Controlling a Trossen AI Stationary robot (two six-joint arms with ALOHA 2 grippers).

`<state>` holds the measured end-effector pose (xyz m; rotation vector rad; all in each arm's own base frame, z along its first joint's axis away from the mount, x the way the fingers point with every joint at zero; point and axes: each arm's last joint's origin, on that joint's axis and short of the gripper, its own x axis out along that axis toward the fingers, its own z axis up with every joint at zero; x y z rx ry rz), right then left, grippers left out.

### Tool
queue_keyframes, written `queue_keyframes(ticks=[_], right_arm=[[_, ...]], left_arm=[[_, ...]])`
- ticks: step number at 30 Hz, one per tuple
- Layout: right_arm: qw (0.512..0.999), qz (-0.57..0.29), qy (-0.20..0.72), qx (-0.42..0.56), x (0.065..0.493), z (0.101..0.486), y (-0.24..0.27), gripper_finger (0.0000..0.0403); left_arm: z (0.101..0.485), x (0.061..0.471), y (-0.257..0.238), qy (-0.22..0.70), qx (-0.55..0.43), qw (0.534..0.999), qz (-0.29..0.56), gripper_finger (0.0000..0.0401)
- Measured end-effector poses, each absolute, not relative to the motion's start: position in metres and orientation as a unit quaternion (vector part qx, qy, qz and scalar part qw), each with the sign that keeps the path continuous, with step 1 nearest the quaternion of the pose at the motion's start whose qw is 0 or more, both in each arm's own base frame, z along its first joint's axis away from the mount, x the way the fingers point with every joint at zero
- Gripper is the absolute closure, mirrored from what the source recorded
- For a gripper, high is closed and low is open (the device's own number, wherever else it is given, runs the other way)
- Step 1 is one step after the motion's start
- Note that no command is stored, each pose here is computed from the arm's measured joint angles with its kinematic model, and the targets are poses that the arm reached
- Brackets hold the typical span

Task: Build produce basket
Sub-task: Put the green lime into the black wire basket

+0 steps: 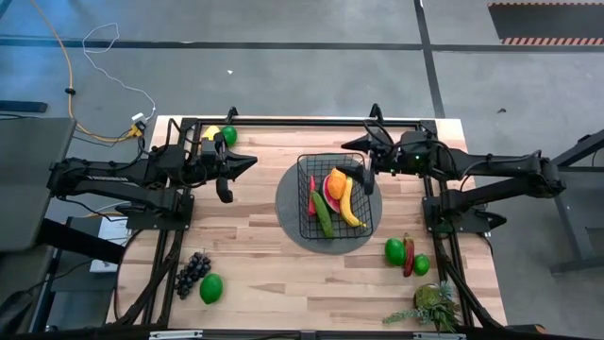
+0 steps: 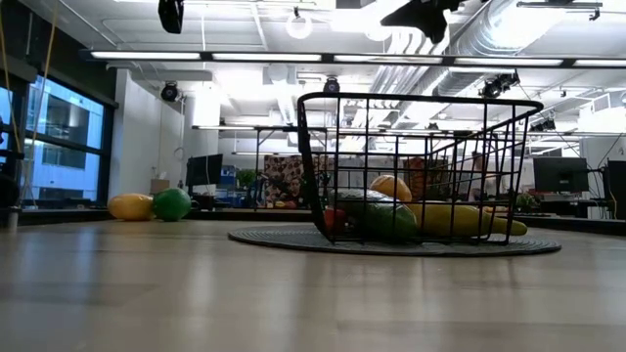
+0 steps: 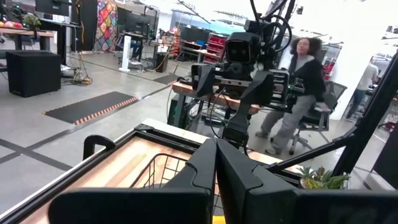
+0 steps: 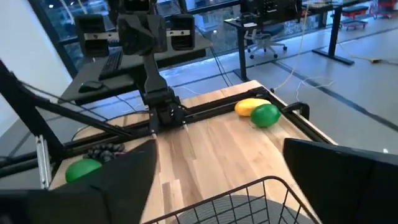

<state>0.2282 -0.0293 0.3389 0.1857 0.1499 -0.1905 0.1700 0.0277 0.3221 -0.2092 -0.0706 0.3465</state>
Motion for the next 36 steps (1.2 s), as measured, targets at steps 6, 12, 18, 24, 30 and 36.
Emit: queue_keyframes(ticks=[6,12,18,24,30,36], right_arm=[[0.99,-0.079,0.088,0.078,0.227,0.337,-0.028,0.02],[0.991,-0.029,0.101,0.082,0.227,0.336,-0.025,0.0341],[0.991,0.0,0.099,0.085,0.224,0.338,-0.023,0.0384],[0.993,0.002,0.088,0.077,0.216,0.343,-0.022,0.0399],[0.995,0.018,0.076,0.058,0.211,0.348,-0.02,0.0401],[0.996,0.021,0.078,0.04,0.211,0.348,-0.021,0.0402]], left_arm=[[0.322,0.17,0.028,-0.035,-0.102,0.979,0.172,0.0398],[0.321,0.17,0.026,-0.024,-0.069,0.986,0.151,0.0398],[0.321,0.17,0.026,-0.023,-0.067,0.986,0.152,0.0398],[0.321,0.17,0.026,-0.023,-0.067,0.986,0.152,0.0398],[0.321,0.17,0.027,-0.023,-0.067,0.986,0.152,0.0398],[0.321,0.17,0.027,-0.024,-0.068,0.986,0.153,0.0398]])
